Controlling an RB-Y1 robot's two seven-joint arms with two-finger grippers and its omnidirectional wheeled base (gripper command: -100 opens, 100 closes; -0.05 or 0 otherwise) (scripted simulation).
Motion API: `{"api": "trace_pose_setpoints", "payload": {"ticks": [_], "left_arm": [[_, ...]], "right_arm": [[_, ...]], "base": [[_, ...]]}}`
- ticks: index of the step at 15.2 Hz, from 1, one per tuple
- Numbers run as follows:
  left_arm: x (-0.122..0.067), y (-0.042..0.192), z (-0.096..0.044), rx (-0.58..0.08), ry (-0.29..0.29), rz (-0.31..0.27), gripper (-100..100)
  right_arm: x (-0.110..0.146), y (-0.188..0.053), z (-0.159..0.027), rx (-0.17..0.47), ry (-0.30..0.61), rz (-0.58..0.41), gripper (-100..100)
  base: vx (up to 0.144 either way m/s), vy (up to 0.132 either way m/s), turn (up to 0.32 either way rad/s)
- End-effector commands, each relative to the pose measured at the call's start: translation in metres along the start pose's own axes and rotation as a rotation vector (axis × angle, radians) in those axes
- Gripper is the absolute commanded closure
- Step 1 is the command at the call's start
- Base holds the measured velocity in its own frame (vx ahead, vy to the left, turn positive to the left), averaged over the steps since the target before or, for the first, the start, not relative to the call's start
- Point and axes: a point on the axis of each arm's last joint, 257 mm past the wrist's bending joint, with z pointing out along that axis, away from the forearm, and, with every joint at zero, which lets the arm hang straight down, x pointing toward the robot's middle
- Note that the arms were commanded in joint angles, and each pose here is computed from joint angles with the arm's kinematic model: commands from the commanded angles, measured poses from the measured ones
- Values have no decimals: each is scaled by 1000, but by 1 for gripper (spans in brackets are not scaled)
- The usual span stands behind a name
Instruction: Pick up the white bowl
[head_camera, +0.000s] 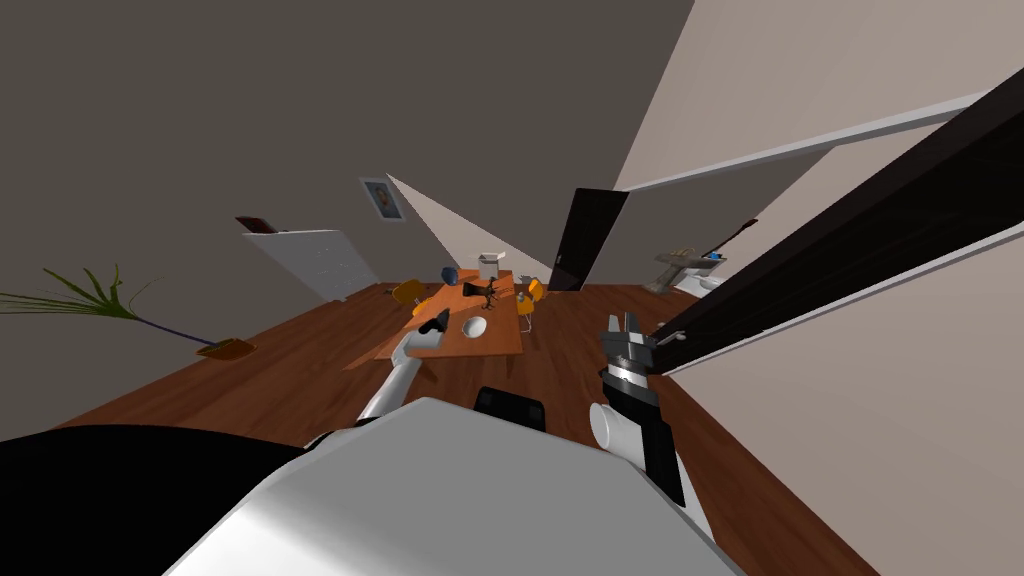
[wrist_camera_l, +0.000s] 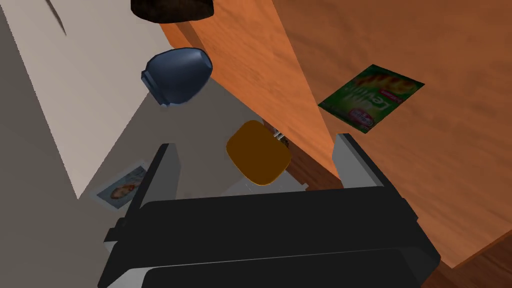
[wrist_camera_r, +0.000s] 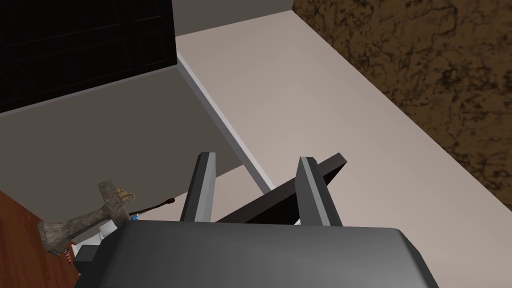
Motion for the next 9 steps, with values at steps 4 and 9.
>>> {"api": "trace_pose_setpoints", "payload": {"ticks": [4, 9], "left_arm": [[6, 30, 10, -124, 14, -44, -100], [18, 60, 15, -248, 36, -92, -100]], "right_arm": [[0, 0, 0, 0, 0, 0, 0], [0, 0, 0, 0, 0, 0, 0]], "base": [[19, -29, -33], [17, -21, -23]]}}
